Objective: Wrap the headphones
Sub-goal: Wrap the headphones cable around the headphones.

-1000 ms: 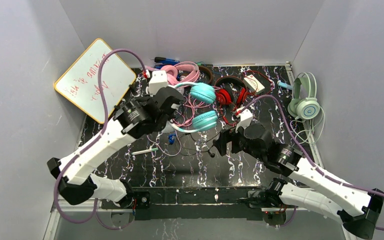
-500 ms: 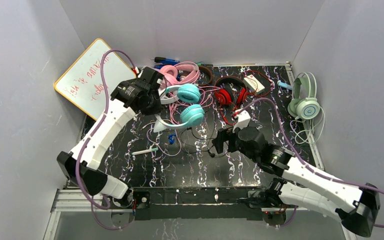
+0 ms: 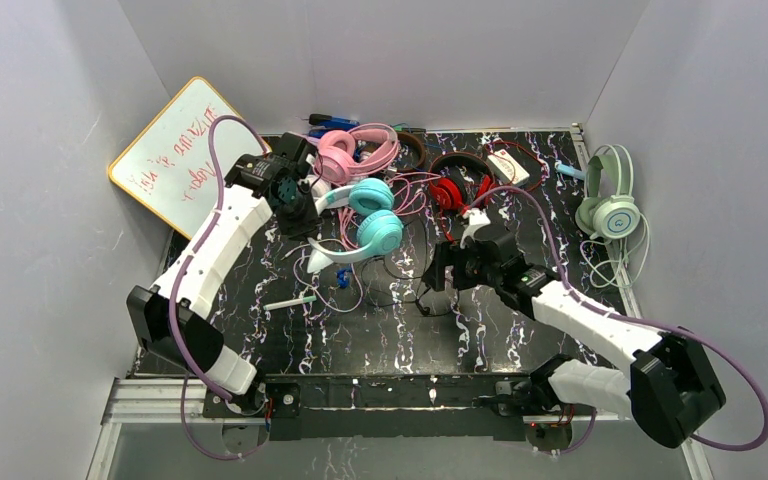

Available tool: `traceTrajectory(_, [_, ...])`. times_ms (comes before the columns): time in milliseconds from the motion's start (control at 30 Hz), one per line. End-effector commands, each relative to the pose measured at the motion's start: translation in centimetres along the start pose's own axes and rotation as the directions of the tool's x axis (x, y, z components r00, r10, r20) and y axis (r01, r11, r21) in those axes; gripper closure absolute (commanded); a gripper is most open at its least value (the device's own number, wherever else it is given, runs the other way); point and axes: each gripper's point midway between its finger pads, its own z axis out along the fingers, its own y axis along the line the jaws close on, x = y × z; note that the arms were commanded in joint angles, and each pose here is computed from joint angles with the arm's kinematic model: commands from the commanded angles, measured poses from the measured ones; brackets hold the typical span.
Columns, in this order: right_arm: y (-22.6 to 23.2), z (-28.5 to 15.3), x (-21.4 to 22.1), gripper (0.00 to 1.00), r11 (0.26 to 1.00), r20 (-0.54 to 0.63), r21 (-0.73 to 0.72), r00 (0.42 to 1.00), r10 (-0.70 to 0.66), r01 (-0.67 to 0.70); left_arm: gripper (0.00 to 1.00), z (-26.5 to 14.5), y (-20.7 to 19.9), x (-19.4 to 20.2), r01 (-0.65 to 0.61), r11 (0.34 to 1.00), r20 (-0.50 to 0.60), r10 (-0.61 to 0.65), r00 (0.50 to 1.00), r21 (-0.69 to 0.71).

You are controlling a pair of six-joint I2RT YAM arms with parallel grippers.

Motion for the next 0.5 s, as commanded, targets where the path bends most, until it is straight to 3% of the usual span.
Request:
traceTrajectory(0, [5.0, 0.1, -1.9, 0.12, 0.965, 0.038, -0.255, 0.998, -0.056, 0.064, 1.0, -1.0, -0.4, 0.8, 0.036, 0.998, -0.009, -0.036, 0.999, 0.054])
traceTrajectory(167, [5.4, 0.7, -1.5, 0.24, 0.953, 0.058, -0.299, 0.998, -0.033, 0.049, 1.0, -1.3, 0.2, 0.7, 0.072, 0.997, 0.026, -0.073, 0.997, 0.042])
traceTrajectory(467, [5.7, 2.6, -1.1, 0.27, 0.944, 0.115, -0.327, 0.993, -0.004, 0.042, 1.0, -2.7, -2.4, 1.1, 0.076, 0.979, -0.02, -0.073, 0.997, 0.19])
